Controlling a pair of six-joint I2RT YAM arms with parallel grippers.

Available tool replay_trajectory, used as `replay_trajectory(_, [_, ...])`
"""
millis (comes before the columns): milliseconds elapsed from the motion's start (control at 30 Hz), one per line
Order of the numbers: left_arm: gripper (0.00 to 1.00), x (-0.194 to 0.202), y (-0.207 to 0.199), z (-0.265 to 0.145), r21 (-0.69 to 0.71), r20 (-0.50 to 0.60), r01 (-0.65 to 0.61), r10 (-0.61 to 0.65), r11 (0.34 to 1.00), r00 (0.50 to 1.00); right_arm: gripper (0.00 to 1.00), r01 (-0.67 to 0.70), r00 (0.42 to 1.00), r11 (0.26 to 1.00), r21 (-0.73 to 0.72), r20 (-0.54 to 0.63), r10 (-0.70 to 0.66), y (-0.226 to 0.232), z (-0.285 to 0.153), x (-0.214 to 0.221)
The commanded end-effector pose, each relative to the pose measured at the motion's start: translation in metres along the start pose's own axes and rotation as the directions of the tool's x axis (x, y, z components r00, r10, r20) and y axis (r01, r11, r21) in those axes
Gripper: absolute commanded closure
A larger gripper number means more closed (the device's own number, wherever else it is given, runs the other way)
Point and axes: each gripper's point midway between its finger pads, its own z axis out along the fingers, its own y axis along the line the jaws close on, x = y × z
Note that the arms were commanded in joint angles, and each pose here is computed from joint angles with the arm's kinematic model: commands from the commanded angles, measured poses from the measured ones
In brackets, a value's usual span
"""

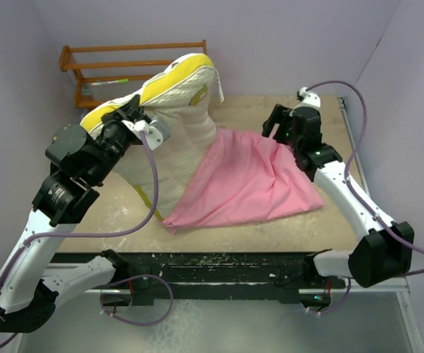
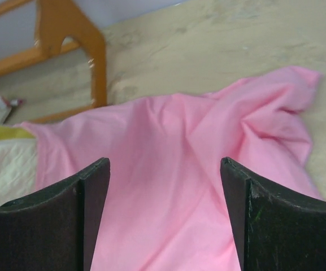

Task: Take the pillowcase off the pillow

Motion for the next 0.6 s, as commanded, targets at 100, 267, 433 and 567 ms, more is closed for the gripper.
replay_trajectory(100, [1.0, -0.045, 0.045, -0.025, -0.115, 0.171, 0.053, -0.033, 0.992, 0.985, 0.14, 0.363, 0.922, 0.871, -0.332, -0.006, -0.386, 0.073, 0.027, 0.059])
replay_trajectory(267, [1.0, -0.056, 0.076, -0.046, -0.234, 0.198, 0.031, 0.016, 0.972, 0.98, 0.11, 0.459, 0.881, 0.735, -0.499, 0.145, -0.451, 0.1, 0.026, 0.071])
replay_trajectory(433, [1.0, -0.076, 0.112, -0.066, -0.338, 0.239, 0.029, 0.056, 0.941, 0.969, 0.12, 0.51, 0.836, 0.639, -0.576, 0.157, -0.525, 0.113, 0.044, 0.094])
replay_trajectory(567, [1.0, -0.094, 0.158, -0.088, -0.506, 0.266, 0.04, 0.112, 0.861, 0.958, 0.15, 0.407, 0.857, 0.718, -0.565, -0.036, -0.514, 0.101, 0.07, 0.137])
